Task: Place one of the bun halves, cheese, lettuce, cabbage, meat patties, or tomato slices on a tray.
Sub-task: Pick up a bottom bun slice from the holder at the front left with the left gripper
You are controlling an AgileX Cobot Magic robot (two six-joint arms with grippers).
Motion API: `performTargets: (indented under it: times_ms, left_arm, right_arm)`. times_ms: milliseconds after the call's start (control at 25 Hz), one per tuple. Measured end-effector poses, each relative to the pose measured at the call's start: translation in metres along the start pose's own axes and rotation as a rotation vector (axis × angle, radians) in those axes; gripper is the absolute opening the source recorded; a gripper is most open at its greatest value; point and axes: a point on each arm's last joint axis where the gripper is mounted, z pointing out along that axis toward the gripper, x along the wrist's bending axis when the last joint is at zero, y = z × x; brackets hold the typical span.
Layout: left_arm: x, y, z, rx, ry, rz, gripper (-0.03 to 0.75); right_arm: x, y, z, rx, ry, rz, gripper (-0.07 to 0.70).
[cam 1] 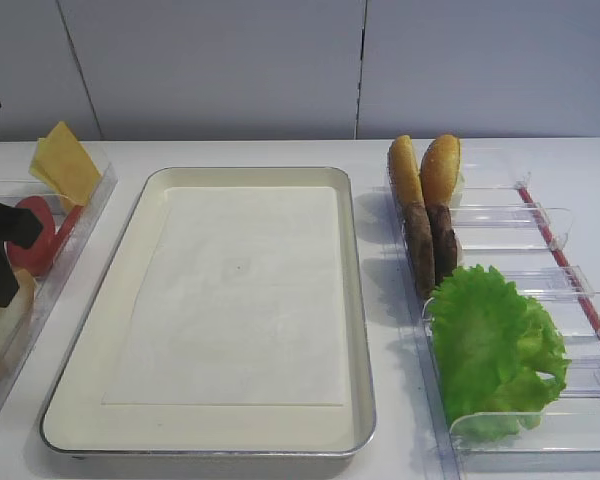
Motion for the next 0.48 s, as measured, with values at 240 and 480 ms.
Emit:
performTargets:
  times_ms: [240,480]
  left_arm:
    - [0.0004,0.0000,-0.0001,0.000,0.000,-0.014,0.144]
    - [0.0022,-0.0017,-0.0023,0.002,0.025,-0.018,0.136]
  right_arm:
    - [0.0000,0.0000,0.0000,0.000,0.000,0.000,0.693]
    - [0.0000,0.0000,0.0000,0.000,0.000,0.000,0.693]
